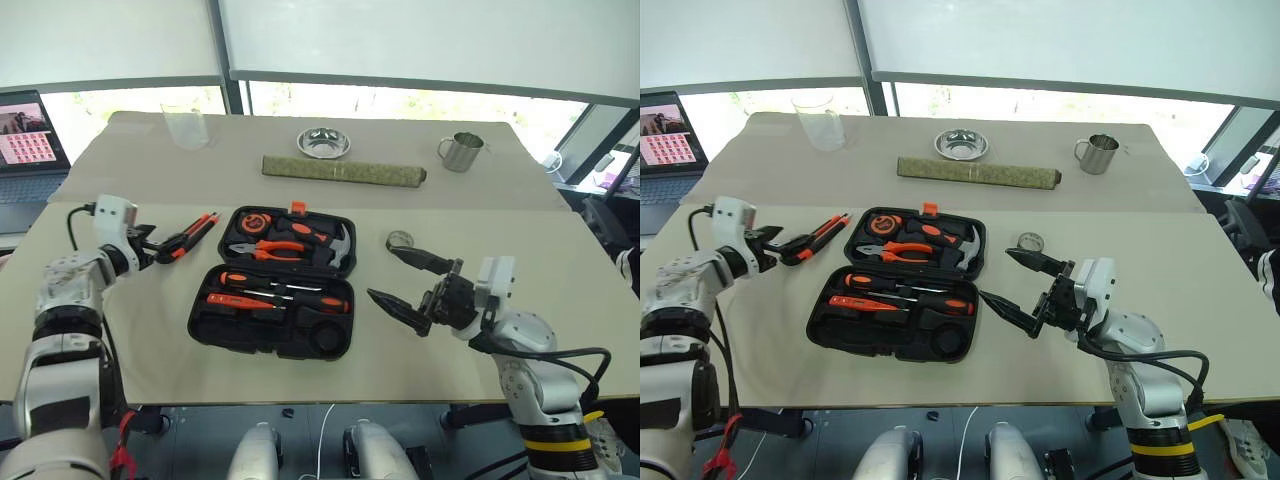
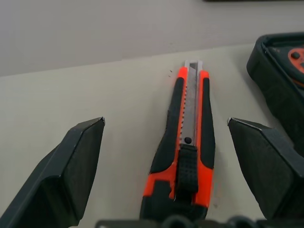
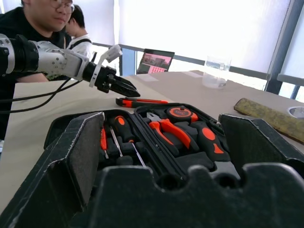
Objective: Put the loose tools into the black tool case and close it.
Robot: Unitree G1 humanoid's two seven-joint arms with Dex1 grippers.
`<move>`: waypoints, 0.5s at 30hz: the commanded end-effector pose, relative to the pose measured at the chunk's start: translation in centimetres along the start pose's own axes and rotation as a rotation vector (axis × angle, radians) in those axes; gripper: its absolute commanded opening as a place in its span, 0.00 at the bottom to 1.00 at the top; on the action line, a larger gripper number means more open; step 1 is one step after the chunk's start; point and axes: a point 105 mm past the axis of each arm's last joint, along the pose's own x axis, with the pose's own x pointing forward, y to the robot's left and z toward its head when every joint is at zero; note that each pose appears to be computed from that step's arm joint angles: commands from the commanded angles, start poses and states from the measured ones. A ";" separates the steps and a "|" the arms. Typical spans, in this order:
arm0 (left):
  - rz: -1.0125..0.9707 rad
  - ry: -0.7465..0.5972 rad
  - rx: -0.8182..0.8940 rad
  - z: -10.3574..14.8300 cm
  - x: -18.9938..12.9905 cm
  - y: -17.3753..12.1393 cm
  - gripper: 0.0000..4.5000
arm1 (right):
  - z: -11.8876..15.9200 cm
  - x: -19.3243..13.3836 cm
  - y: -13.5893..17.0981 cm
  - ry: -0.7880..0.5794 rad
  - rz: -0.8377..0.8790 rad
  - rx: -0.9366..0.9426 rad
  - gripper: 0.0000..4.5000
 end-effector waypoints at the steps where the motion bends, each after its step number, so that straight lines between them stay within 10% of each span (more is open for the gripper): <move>1: 0.007 0.062 0.085 -0.4 0.2 0.3 0.99 | 1.5 0.1 0.4 -0.044 -0.009 -0.052 1.00; 4: 0.024 0.090 0.085 -1.0 0.3 0.5 0.94 | 1.5 0.0 0.6 -0.042 -0.013 -0.050 1.00; 11: -0.036 0.005 0.063 -0.2 -0.1 0.1 0.42 | 1.4 -0.4 0.7 -0.027 -0.022 -0.048 1.00; 15: -0.120 -0.182 0.086 2.9 -2.0 0.2 0.40 | 1.5 -0.9 0.8 -0.009 -0.013 -0.052 1.00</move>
